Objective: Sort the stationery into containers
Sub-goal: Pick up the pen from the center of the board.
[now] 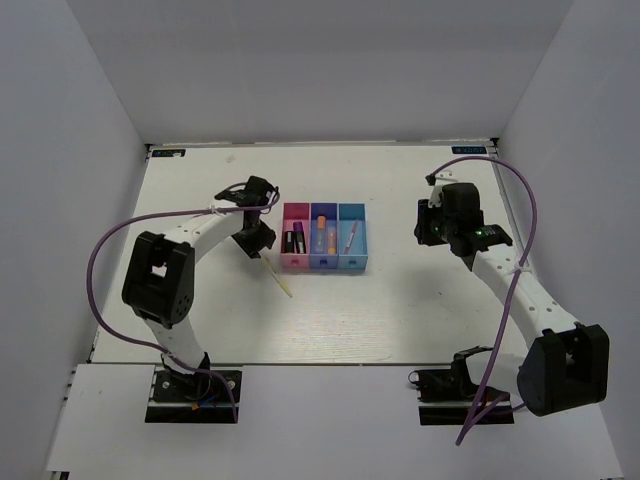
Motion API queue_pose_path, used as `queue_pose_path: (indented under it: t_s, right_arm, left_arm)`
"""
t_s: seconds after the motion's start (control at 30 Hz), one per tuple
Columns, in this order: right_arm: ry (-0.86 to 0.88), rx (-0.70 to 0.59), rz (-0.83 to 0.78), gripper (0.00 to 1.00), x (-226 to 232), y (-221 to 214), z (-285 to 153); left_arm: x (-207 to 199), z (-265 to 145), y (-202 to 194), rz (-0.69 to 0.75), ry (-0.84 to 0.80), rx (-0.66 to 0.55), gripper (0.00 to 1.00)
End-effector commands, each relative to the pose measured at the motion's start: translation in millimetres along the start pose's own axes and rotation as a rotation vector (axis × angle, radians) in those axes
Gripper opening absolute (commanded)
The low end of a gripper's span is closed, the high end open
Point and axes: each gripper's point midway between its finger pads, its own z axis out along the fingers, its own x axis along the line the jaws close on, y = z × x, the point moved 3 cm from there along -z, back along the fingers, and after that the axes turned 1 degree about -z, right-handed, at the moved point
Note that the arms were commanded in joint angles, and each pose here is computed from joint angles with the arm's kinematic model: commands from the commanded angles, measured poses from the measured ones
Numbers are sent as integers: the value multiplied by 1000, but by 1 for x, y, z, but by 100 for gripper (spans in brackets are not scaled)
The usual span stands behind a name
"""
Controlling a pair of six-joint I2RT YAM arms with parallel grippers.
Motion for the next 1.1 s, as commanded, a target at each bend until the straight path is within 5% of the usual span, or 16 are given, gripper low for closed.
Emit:
queue_pose_path:
  t_s: [0.0,0.87,1.07]
  right_arm:
    - [1,-20,16,33,-2,4,0]
    - [33,-38,68,33,-4,8,-8]
    - [47,-44,85,33,-4,10,-11]
  left_arm:
    - [5,4,-3,-31,12,24,47]
    - [42,37,-30,53,211,74,47]
    - [57,45,-38,49,243,79,35]
